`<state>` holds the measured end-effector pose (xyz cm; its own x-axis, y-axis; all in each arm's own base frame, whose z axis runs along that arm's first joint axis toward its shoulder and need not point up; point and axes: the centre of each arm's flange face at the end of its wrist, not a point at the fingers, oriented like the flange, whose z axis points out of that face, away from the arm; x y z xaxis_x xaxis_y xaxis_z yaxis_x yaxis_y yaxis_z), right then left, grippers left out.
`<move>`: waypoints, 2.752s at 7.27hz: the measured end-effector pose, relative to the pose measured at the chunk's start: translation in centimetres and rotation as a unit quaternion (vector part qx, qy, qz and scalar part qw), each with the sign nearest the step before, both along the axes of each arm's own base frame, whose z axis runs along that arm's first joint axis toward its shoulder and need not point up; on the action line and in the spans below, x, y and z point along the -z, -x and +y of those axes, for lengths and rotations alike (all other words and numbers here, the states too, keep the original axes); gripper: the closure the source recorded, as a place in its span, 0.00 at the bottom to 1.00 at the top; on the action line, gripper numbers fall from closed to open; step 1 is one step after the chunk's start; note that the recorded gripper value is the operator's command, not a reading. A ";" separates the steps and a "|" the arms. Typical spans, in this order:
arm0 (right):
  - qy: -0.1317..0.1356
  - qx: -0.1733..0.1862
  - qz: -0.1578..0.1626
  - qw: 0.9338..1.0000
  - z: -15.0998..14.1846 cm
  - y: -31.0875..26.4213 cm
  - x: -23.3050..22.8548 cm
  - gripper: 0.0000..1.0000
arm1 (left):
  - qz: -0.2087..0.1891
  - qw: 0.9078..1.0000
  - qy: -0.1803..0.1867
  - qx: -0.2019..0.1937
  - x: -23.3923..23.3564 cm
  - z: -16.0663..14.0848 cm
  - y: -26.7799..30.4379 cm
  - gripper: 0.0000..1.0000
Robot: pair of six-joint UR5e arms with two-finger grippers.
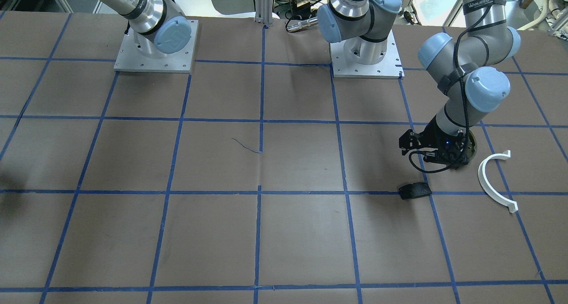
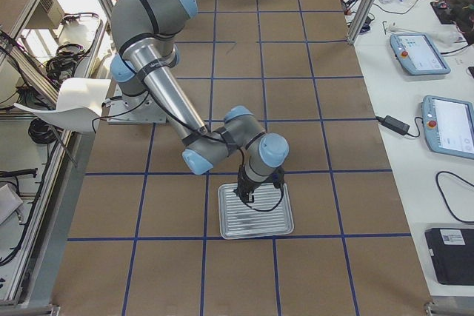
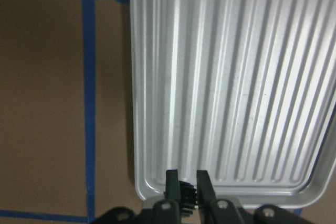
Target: Place bearing gear from tray to pile
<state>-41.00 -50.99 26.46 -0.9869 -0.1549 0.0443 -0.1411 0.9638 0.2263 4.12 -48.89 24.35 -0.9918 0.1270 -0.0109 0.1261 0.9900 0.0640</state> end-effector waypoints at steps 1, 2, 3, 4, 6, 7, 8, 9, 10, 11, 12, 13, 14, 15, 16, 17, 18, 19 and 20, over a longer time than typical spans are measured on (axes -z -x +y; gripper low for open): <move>0.020 -0.012 0.009 1.000 -2.8 -4.6 -2.2 1.00 | 0.001 1.000 -0.007 -0.015 -2.5 -1.6 3.4 0.00; 0.041 -0.016 0.011 0.999 -5.7 -10.1 -3.6 1.00 | -0.001 0.999 -0.012 -0.034 -5.6 -2.7 7.1 0.00; 0.055 -0.005 0.002 0.998 -8.0 -15.5 -4.0 1.00 | -0.005 0.998 -0.016 -0.052 -9.2 -3.2 10.5 0.00; 0.060 0.013 -0.017 0.998 -9.7 -20.9 -3.9 1.00 | -0.008 0.998 -0.020 -0.062 -13.6 -3.1 13.5 0.00; 0.057 0.056 -0.074 0.994 -11.4 -30.5 -3.0 1.00 | -0.010 0.997 -0.035 -0.067 -22.0 -0.9 17.5 0.00; 0.051 0.080 -0.105 0.990 -11.6 -35.2 -2.1 1.00 | 0.000 0.998 -0.021 -0.064 -25.2 0.2 18.9 0.00; 0.042 0.098 -0.131 0.986 -11.4 -40.3 -1.3 1.00 | 0.013 0.998 0.009 -0.061 -26.8 0.4 19.9 0.00; 0.031 0.117 -0.144 0.982 -11.0 -46.0 -0.8 1.00 | 0.022 0.997 0.044 -0.056 -27.3 0.0 20.4 0.00; 0.027 0.132 -0.151 0.979 -10.4 -52.1 -0.6 1.00 | 0.027 0.996 0.065 -0.053 -27.4 -0.1 20.5 0.00; 0.032 0.140 -0.158 0.977 -9.5 -58.4 -0.5 1.00 | 0.028 0.996 0.073 -0.052 -27.4 -0.1 20.4 0.00; 0.042 0.143 -0.163 0.975 -7.8 -64.3 0.0 1.00 | 0.028 0.995 0.076 -0.053 -27.5 -0.1 20.3 0.00; 0.052 0.145 -0.169 0.974 -5.6 -69.1 1.2 1.00 | 0.028 0.995 0.077 -0.052 -27.5 -0.1 20.3 0.00; 0.061 0.144 -0.176 0.972 -3.1 -72.5 3.2 1.00 | 0.028 0.995 0.078 -0.053 -27.6 -0.1 20.2 0.00; 0.069 0.147 -0.183 0.970 -0.8 -74.8 5.1 1.00 | 0.027 0.995 0.079 -0.054 -27.7 0.0 20.1 0.00; 0.075 0.153 -0.187 0.968 0.9 -76.4 6.2 1.00 | 0.027 0.995 0.080 -0.054 -27.8 0.1 20.1 0.00; 0.076 0.159 -0.188 0.966 2.0 -77.7 6.6 0.90 | 0.026 0.995 0.079 -0.054 -27.8 0.1 20.1 0.00; 0.076 0.162 -0.188 0.966 2.6 -78.3 6.8 0.62 | 0.026 0.995 0.078 -0.054 -27.8 0.2 20.1 0.00; 0.084 0.159 -0.191 0.965 2.5 -78.6 6.5 0.57 | 0.026 0.995 0.077 -0.053 -27.8 0.2 20.1 0.00; 0.109 0.151 -0.196 0.963 1.9 -78.6 5.7 0.29 | 0.026 0.996 0.072 -0.054 -27.6 0.3 20.1 0.00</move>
<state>37.63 -49.08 20.78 -0.9329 0.1125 -0.3421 0.1195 0.9928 0.0004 -15.95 -48.54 51.92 -0.9994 0.0203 0.0296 0.0178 0.9963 -0.0839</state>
